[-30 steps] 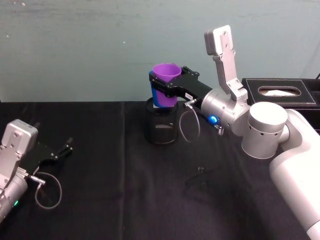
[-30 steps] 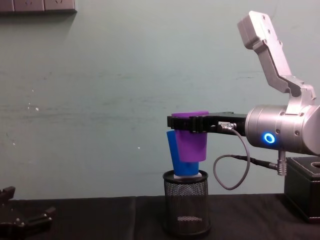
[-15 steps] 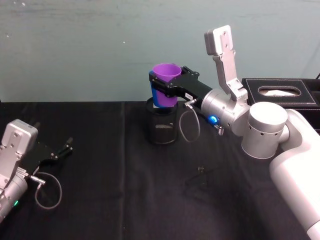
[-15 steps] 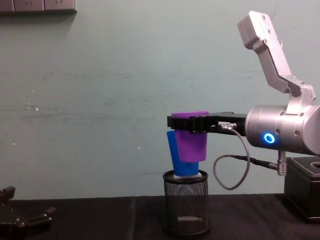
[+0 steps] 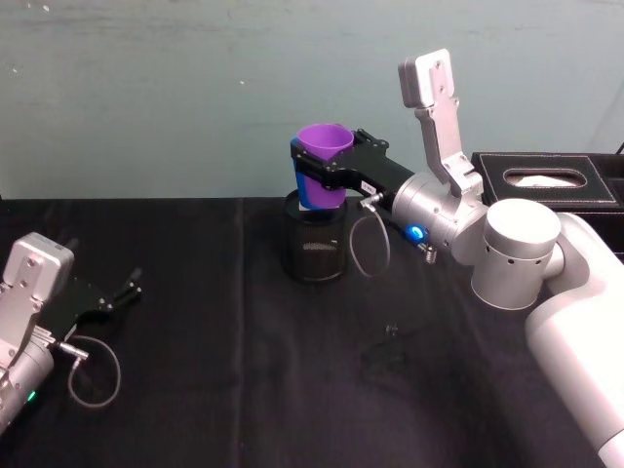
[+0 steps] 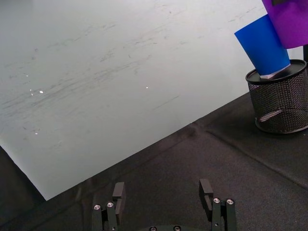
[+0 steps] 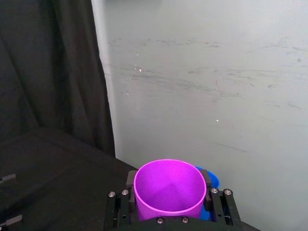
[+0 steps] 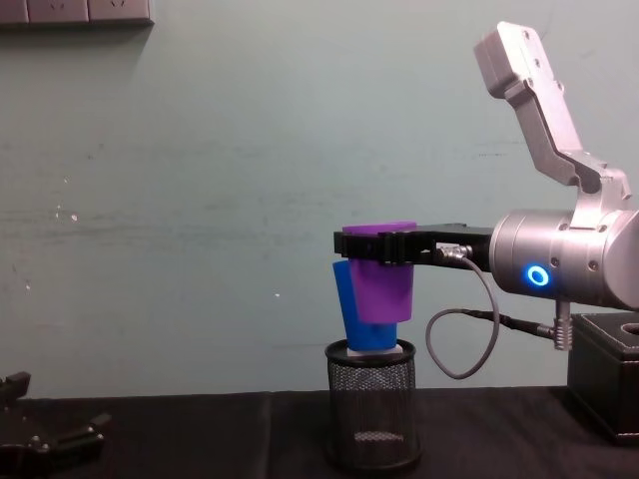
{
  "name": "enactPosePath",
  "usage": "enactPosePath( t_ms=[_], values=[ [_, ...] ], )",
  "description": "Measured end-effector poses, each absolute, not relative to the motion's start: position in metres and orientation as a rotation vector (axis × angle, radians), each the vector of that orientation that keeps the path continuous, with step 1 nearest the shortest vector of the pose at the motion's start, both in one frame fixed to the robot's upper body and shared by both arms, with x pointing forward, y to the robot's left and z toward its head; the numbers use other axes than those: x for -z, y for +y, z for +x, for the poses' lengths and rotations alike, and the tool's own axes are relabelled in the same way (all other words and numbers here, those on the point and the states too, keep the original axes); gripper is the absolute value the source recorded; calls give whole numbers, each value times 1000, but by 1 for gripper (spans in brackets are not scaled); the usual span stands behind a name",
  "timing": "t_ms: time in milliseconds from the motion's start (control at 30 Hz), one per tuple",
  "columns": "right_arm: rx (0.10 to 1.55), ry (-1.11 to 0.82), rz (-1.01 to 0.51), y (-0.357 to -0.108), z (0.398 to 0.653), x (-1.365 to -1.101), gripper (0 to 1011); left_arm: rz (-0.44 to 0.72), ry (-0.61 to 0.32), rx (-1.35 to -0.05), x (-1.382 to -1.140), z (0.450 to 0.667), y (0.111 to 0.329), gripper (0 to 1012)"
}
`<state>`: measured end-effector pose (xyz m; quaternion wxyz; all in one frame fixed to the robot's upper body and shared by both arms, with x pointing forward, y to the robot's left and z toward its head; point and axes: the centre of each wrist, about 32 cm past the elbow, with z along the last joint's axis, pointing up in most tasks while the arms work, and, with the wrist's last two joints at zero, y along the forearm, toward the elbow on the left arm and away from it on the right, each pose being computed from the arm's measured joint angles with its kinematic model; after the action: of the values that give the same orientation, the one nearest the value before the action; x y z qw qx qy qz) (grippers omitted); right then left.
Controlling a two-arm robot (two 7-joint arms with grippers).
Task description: Pick up one cup with a gripper and tap it against the other cup.
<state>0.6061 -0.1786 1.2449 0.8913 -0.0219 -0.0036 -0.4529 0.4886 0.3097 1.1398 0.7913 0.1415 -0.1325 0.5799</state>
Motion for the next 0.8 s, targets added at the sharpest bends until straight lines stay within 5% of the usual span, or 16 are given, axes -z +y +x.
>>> enactPosePath(
  t_ms=[800],
  values=[
    [940, -7, -46, -179, 606, -1245, 762, 305, -285, -1248, -1140, 489, 310, 1000]
  ],
)
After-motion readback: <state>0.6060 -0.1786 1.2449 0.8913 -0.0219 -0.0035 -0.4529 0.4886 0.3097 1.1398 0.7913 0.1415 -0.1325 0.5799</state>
